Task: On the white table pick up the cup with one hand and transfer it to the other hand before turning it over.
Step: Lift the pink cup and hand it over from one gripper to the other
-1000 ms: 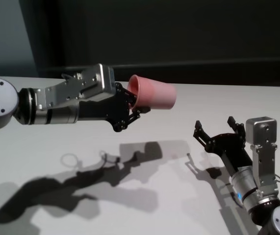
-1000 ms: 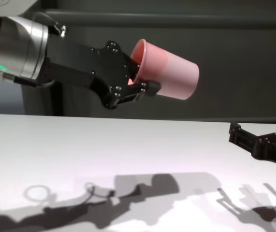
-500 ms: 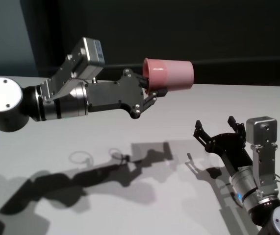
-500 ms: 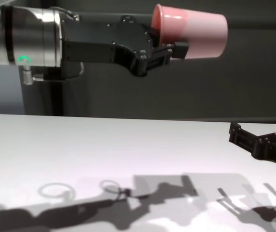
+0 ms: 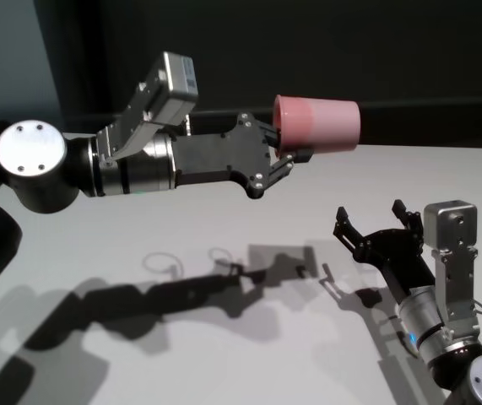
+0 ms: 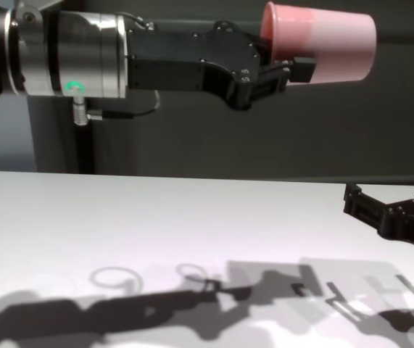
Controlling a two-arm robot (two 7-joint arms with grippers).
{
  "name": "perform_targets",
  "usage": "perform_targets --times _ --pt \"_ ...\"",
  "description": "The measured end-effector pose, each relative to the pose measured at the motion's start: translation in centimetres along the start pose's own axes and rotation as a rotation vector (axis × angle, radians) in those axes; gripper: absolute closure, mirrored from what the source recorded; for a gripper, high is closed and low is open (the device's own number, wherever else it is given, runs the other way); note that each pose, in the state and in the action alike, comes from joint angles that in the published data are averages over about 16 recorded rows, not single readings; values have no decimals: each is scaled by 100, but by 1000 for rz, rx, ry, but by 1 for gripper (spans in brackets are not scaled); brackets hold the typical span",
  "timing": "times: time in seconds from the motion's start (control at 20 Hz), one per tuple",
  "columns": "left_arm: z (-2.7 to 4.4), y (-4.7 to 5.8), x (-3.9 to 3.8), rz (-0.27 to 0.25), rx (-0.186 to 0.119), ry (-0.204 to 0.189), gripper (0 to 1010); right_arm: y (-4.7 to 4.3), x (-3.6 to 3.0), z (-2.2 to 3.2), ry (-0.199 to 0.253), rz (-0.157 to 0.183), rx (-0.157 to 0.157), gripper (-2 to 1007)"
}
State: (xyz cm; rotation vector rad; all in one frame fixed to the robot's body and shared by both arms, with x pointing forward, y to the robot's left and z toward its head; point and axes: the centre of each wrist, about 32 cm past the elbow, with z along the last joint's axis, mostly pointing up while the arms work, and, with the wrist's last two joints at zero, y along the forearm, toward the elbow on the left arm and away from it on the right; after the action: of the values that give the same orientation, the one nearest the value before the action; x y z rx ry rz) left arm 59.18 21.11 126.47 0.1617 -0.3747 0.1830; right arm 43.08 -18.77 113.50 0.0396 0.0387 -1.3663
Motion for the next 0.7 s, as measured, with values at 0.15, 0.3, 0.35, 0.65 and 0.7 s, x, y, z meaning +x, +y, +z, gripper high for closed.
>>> perform_targets --times 0.15,0.3,0.35,0.65,0.7 --pt "-41 -42 25 -16 -7 7 961 0 0 0 0 0 0 2" --pt "-85 -68 40 -30 -13 15 961 0 0 0 0 0 0 2" --pt "-99 -73 43 -34 -15 18 961 0 0 0 0 0 0 2" --pt "-174 -80 61 -51 -34 44 961 0 0 0 0 0 0 2" --pt "-182 -78 64 -53 -38 49 961 0 0 0 0 0 0 2"
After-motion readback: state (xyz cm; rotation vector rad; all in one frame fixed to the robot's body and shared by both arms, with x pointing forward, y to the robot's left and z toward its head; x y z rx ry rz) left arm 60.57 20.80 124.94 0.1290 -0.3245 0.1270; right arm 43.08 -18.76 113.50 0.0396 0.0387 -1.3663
